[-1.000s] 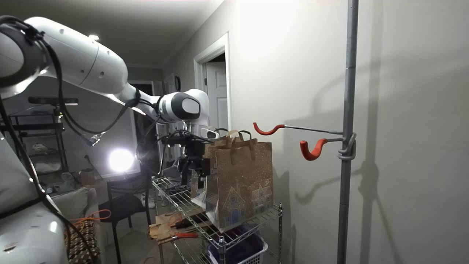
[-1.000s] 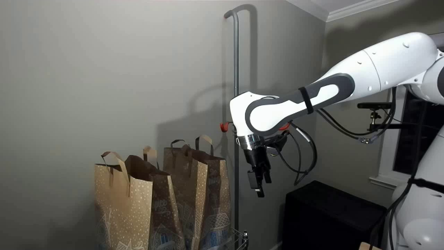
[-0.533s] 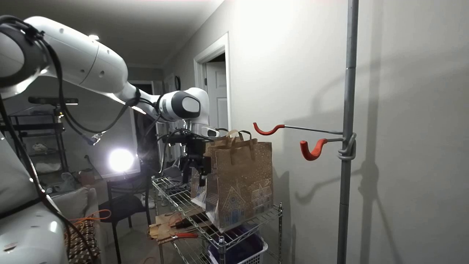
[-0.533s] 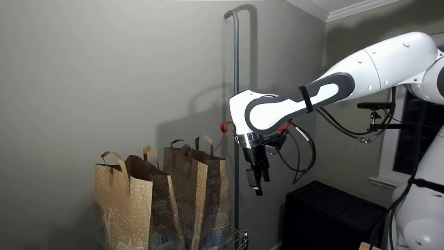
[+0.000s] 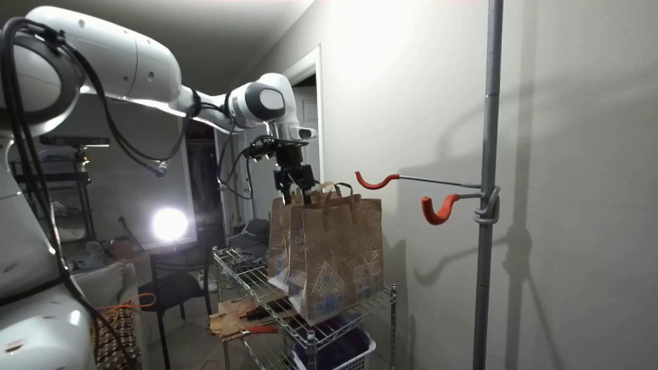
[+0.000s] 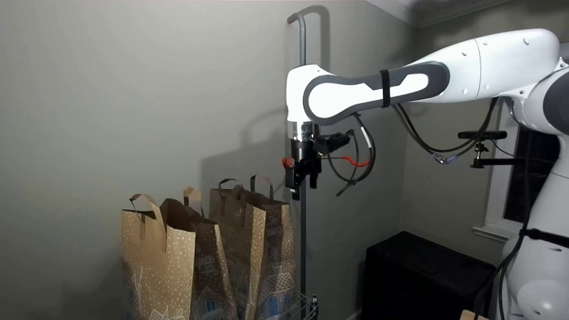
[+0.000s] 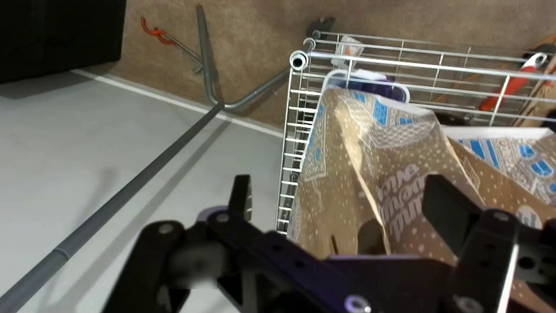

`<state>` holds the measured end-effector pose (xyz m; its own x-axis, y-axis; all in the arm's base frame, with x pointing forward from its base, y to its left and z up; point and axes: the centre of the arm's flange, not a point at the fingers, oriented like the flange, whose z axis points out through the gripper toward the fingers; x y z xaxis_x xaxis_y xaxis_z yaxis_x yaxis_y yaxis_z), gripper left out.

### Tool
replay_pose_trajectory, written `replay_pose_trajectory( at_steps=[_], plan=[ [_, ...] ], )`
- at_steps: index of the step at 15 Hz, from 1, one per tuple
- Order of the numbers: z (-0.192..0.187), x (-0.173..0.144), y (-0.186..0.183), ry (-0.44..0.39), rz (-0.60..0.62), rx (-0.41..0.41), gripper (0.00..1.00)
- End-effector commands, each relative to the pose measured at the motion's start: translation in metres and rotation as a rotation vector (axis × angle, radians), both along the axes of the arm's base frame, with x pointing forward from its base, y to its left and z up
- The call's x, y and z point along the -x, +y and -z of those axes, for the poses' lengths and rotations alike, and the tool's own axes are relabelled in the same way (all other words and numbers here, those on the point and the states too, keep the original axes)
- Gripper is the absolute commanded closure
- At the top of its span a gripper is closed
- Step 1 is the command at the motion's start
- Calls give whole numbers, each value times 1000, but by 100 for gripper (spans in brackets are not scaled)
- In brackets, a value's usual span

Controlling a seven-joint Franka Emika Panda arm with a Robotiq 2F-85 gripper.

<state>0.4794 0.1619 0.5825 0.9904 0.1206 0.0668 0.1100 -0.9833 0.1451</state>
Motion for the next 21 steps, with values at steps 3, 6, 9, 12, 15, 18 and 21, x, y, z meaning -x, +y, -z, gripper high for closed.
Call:
replay_pose_trajectory(
  at_steps=[3, 6, 9, 12, 15, 18, 21],
  plan=[
    [-4, -75, 34, -119, 46, -67, 0],
    [3, -103, 44, -185, 54, -65, 0],
    [8, -119, 47, -217, 64, -55, 0],
    [5, -124, 47, -221, 139, -94, 0],
    [-3, -123, 43, -222, 244, -150, 0],
    [-7, -122, 39, -222, 324, -205, 0],
    [-4, -122, 33, -203, 430, -272, 0]
  ],
)
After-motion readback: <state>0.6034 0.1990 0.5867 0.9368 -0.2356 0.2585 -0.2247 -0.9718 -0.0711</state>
